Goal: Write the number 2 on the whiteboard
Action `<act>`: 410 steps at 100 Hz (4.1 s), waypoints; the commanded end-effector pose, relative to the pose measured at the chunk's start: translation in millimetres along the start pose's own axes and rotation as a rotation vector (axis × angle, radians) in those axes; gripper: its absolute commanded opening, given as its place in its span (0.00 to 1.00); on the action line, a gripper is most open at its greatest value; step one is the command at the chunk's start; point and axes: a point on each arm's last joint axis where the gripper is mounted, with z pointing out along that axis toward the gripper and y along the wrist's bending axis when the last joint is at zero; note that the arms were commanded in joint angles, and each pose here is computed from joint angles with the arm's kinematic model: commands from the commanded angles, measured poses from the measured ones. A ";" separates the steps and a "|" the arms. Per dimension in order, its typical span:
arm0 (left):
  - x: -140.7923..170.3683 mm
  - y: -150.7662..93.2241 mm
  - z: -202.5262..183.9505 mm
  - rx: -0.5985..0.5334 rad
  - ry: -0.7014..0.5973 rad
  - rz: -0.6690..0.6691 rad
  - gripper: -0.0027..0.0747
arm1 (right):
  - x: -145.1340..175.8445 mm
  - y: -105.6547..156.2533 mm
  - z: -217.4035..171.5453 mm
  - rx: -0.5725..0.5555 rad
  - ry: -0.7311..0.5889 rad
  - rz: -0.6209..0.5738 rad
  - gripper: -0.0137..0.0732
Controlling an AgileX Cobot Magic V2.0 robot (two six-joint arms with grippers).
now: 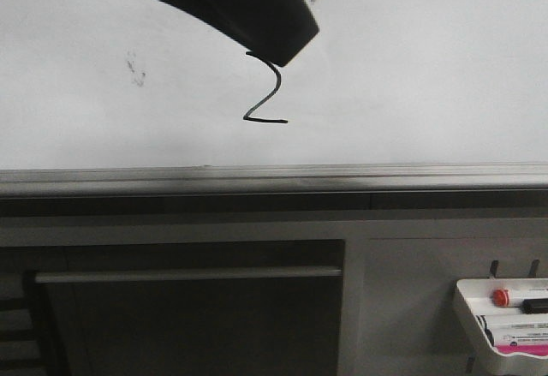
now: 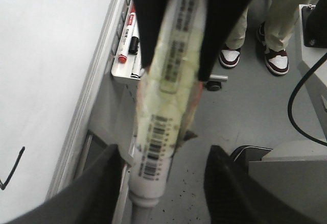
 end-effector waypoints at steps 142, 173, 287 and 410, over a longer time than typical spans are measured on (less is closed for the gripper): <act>88.7 73.5 -112.3 -0.597 -0.097 -0.556 0.01 | 43.3 32.4 -117.3 0.491 -0.048 0.407 0.54; 125.1 90.4 -132.5 -0.801 -0.209 -0.777 0.01 | 45.3 32.7 -113.4 0.479 -0.047 0.417 0.54; 146.9 111.5 -111.0 -0.764 -0.146 -0.863 0.01 | 45.7 34.8 -112.4 0.455 -0.039 0.422 0.54; 91.8 32.0 -177.2 -0.892 0.030 -0.697 0.54 | 105.6 69.2 -81.7 0.733 -0.232 0.977 0.51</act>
